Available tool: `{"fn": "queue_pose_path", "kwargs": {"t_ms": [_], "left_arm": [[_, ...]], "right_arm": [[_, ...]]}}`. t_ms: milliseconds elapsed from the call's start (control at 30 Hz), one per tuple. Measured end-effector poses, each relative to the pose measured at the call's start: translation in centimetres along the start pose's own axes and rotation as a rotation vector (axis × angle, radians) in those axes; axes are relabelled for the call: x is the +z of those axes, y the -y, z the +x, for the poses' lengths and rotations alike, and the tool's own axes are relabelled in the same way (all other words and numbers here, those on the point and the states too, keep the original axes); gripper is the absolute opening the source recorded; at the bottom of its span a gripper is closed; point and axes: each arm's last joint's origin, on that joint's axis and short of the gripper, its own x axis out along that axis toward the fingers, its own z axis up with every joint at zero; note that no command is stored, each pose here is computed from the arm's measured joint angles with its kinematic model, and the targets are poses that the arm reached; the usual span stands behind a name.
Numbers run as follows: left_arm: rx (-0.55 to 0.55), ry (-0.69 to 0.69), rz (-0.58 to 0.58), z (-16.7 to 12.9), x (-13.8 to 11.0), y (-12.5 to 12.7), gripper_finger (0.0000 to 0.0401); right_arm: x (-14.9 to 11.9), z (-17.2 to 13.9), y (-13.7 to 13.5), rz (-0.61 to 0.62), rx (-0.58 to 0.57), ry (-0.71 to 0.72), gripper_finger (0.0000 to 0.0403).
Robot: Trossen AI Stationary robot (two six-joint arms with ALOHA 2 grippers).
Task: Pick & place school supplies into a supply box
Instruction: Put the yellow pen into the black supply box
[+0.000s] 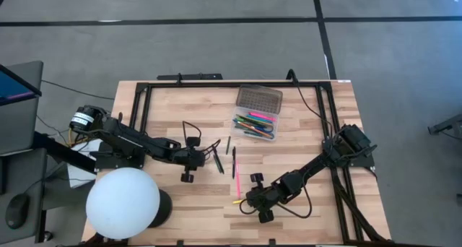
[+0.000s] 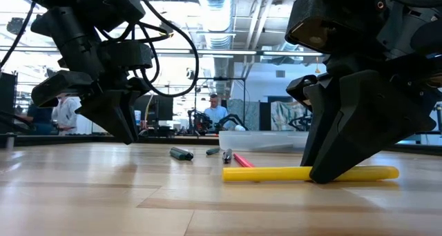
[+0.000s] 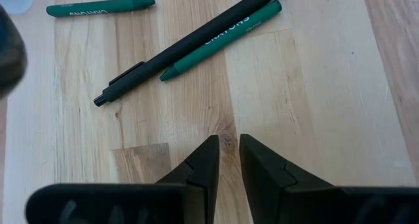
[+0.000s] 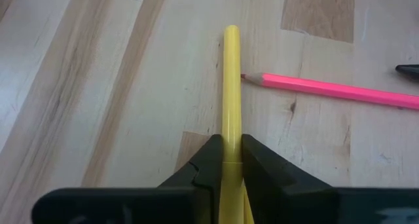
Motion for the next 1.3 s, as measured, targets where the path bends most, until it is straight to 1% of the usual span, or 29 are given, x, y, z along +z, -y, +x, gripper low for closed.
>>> {"fn": "queue_pose_path", "kwargs": {"t_ms": [433, 600, 767, 833, 867, 1100, 1200, 1300], "left_arm": [[0.000, 0.001, 0.000, 0.0, 0.0, 0.0, 0.0057], [0.000, 0.001, 0.000, 0.0, 0.0, 0.0, 0.0057], [0.000, 0.003, -0.001, 0.0, 0.0, 0.0, 0.0057], [0.000, 0.004, -0.001, 0.0, 0.0, 0.0, 0.0057], [0.000, 0.007, -0.001, 0.0, 0.1, 0.0, 0.0057], [0.000, 0.015, -0.002, 0.0, 0.1, 0.0, 0.0057], [0.000, 0.015, -0.002, 0.0, 0.1, 0.0, 0.0057], [0.000, 0.017, -0.002, 0.0, 0.2, 0.0, 0.0057]], "right_arm": [[0.0, 0.0, 0.0, 0.000, 0.001, 0.002, 0.0046], [0.1, 0.0, 0.0, -0.002, 0.001, 0.003, 0.0033], [0.7, -0.7, 0.0, -0.011, -0.002, -0.026, 0.0024], [1.0, -1.2, 0.0, -0.046, -0.012, -0.056, 0.0025], [1.5, -1.4, 0.0, -0.056, -0.016, -0.049, 0.0027], [3.6, -3.2, 0.5, -0.138, -0.165, -0.063, 0.0026], [4.3, -4.2, 0.9, -0.182, -0.265, -0.074, 0.0023], [4.8, -4.8, 1.6, -0.209, -0.407, -0.093, 0.0024]]}}
